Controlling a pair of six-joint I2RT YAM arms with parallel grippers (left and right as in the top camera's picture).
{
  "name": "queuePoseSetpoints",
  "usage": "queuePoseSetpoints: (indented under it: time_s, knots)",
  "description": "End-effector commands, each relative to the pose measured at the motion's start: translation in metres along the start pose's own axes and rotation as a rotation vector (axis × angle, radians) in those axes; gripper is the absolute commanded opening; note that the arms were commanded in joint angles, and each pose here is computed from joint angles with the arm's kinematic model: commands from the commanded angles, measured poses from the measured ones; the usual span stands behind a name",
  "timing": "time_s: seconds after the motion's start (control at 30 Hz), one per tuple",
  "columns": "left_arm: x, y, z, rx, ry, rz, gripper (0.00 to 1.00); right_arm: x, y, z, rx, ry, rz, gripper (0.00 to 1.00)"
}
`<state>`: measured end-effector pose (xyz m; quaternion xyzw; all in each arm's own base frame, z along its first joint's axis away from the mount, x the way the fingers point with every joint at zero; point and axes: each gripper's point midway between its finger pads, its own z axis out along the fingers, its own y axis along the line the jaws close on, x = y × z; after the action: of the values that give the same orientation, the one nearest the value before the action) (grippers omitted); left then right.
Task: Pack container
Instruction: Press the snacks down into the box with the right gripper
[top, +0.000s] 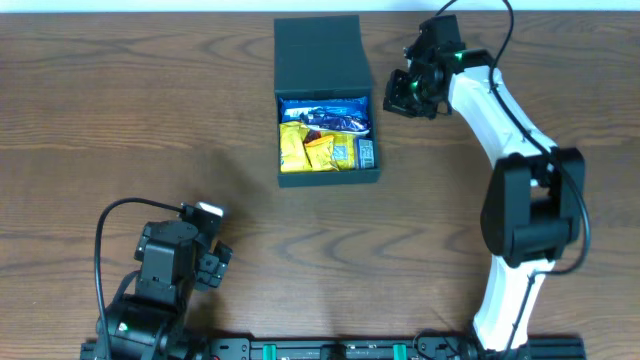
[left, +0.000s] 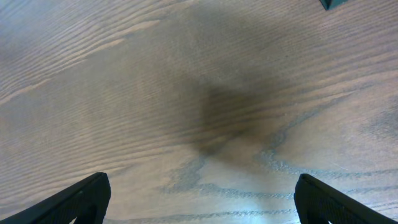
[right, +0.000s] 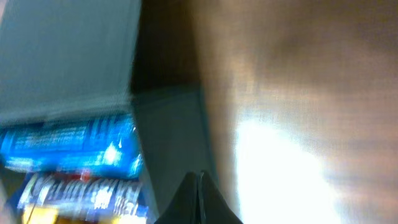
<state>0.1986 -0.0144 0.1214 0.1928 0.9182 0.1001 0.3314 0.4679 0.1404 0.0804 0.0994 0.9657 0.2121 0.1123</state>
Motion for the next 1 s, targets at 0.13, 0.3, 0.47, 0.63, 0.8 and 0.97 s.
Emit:
queuePoseSetpoints:
  time_s: [0.13, 0.3, 0.47, 0.63, 0.8, 0.97]
  knots:
    - [0.001, 0.004, 0.0, -0.017, 0.004, 0.005, 0.95, 0.044, 0.041, -0.035, 0.014, 0.074, -0.197, 0.02]
    - [0.001, 0.004, 0.0, -0.017, 0.004, 0.005, 0.95, 0.083, 0.045, -0.028, 0.104, 0.164, -0.328, 0.02]
    - [0.001, 0.004, 0.0, -0.017, 0.004, 0.005, 0.95, 0.097, 0.053, -0.02, 0.113, 0.182, -0.379, 0.01]
    - [0.001, 0.004, 0.0, -0.017, 0.004, 0.005, 0.95, 0.12, 0.034, -0.001, 0.152, 0.241, -0.384, 0.01]
    - [0.001, 0.004, 0.0, -0.017, 0.004, 0.005, 0.95, 0.132, 0.019, 0.009, 0.172, 0.276, -0.373, 0.02]
    - [0.001, 0.004, 0.0, -0.017, 0.004, 0.005, 0.95, 0.143, 0.018, -0.005, 0.189, 0.307, -0.402, 0.02]
